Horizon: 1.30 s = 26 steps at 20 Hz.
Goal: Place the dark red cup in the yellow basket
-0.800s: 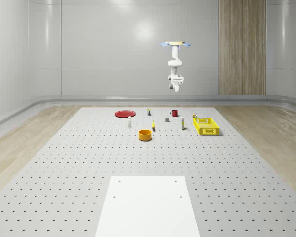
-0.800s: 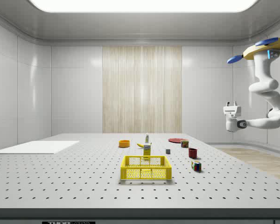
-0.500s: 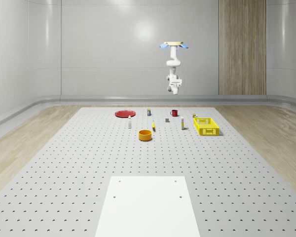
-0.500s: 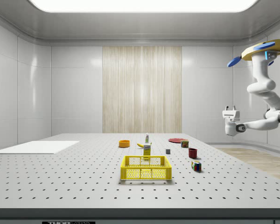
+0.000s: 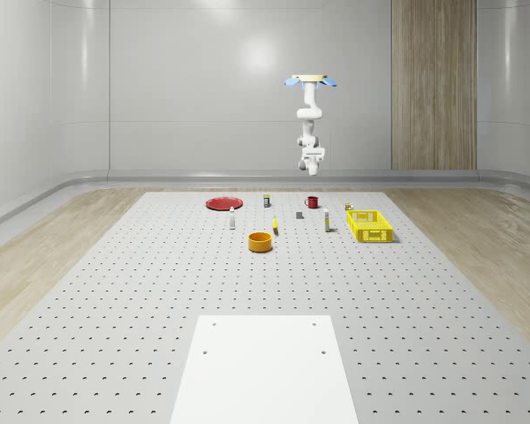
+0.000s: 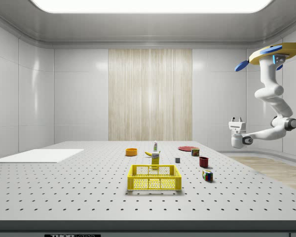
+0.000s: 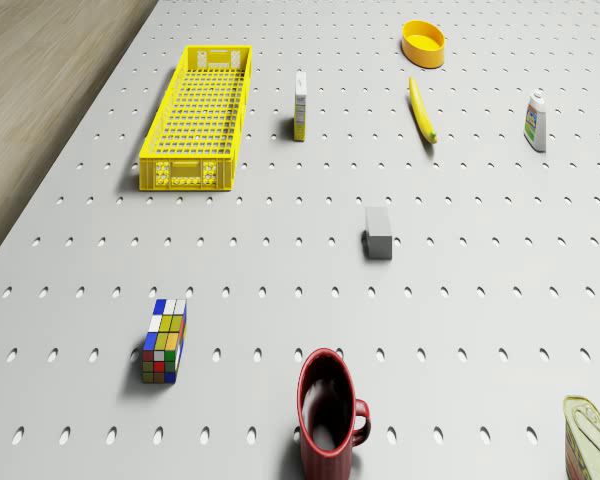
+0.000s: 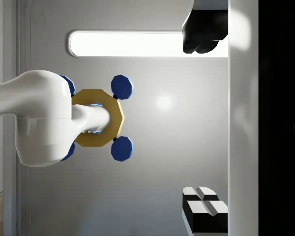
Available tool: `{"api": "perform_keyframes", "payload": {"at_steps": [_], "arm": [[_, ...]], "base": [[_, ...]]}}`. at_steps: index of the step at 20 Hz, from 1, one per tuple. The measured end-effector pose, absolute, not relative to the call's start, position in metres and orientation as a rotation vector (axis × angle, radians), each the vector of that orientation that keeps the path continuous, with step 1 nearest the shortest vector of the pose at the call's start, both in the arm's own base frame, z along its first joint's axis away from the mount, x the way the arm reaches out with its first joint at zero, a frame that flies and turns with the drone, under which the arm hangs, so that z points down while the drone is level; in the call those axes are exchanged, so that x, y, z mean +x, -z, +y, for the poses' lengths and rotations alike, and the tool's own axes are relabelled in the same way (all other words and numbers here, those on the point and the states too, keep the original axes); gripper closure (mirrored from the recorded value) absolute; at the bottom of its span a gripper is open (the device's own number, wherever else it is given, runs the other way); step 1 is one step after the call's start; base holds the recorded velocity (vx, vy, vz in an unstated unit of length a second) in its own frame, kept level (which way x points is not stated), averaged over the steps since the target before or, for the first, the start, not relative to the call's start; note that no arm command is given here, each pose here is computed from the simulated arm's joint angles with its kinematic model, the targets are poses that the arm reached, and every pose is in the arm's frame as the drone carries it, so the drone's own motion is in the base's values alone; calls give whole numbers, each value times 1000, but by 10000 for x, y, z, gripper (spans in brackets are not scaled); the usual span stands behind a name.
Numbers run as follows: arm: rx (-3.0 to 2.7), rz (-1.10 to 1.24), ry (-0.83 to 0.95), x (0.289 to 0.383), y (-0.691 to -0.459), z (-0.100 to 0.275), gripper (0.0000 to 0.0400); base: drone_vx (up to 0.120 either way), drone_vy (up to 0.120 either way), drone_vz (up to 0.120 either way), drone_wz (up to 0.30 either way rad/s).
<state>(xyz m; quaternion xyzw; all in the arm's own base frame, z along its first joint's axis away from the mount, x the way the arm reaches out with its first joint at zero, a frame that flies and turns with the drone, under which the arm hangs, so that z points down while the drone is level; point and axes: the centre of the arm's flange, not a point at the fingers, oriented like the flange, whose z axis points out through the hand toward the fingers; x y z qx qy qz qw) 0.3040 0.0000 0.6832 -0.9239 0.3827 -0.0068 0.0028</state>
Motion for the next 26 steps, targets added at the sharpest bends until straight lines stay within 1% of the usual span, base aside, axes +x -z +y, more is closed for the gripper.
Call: {"api": "perform_keyframes", "payload": {"at_steps": [8, 26], "arm": [[-2895, 1199, 30, 3041, -6901, 0, 0], [-2894, 1199, 53, 3029, -6913, 4, 0]], "base": [[120, 0, 0, 0], [120, 0, 0, 0]]}}
